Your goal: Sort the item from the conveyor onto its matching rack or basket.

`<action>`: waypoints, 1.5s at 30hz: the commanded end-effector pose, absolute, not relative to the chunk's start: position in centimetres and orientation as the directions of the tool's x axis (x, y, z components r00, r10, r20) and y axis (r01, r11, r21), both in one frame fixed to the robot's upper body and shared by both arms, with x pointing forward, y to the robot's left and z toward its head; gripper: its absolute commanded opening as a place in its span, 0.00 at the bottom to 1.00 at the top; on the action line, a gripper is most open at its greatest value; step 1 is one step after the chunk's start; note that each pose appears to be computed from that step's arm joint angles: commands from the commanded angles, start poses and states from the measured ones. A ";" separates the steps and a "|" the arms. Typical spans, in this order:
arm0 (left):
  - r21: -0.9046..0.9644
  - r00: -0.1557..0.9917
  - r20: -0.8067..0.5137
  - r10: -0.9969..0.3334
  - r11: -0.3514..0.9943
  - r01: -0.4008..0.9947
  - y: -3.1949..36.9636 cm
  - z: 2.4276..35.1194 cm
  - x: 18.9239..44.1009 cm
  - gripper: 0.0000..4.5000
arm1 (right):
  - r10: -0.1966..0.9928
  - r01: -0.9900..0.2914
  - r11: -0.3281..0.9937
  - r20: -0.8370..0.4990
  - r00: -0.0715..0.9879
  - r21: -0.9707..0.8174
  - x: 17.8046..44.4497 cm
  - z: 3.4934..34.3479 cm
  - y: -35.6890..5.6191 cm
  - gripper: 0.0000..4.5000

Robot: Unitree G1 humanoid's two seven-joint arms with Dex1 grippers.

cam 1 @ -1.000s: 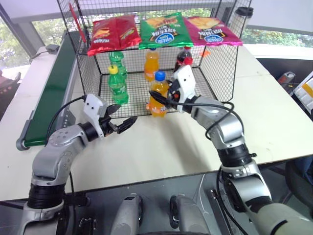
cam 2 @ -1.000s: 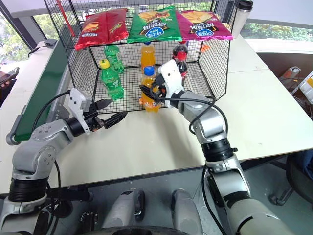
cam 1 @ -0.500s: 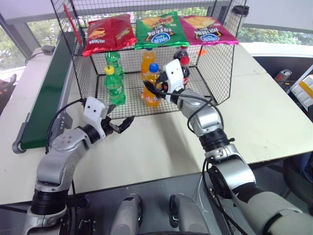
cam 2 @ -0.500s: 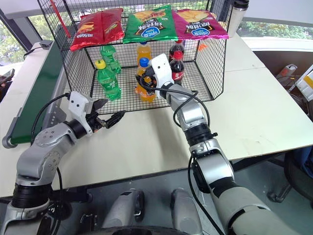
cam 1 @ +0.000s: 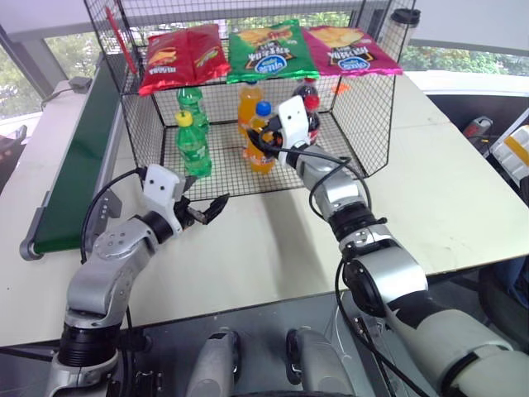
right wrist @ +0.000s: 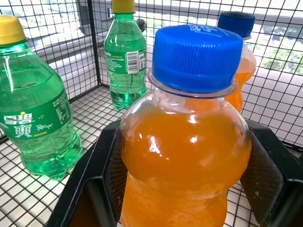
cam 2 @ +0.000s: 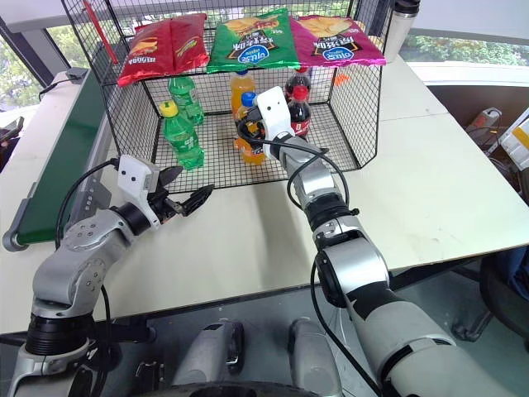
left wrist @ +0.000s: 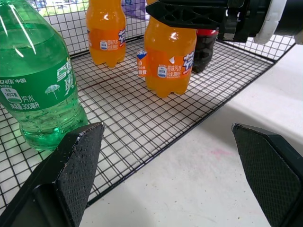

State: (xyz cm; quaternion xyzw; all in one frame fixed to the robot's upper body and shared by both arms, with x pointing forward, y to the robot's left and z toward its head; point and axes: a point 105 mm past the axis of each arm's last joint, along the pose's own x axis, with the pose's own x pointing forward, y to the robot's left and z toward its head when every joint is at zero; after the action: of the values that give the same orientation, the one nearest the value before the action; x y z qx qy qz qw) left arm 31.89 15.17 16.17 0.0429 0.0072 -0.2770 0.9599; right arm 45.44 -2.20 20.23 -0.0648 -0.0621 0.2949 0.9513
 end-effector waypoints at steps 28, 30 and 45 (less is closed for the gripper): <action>0.097 0.837 0.006 -0.546 0.834 0.543 14.5 16.8 32.0 1.00 | 0.638 -0.589 0.767 0.204 0.742 -0.255 40.1 25.2 -5.5 0.98; 0.099 0.838 0.000 -0.545 0.834 0.543 14.7 16.6 32.0 1.00 | 0.704 -0.662 0.706 0.155 0.693 -0.252 38.1 24.3 -5.3 0.98; 0.044 0.839 -0.105 -0.534 0.840 0.541 15.4 13.5 29.2 1.00 | 0.770 -0.786 0.615 -0.164 0.617 -0.067 31.2 15.3 -8.3 0.98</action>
State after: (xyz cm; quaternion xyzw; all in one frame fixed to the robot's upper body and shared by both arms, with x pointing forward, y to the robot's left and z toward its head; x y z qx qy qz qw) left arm 29.78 15.58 12.40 0.0329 0.0644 -0.2761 0.9584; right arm 31.25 -8.13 14.06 -0.0625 0.0846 0.4411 0.8913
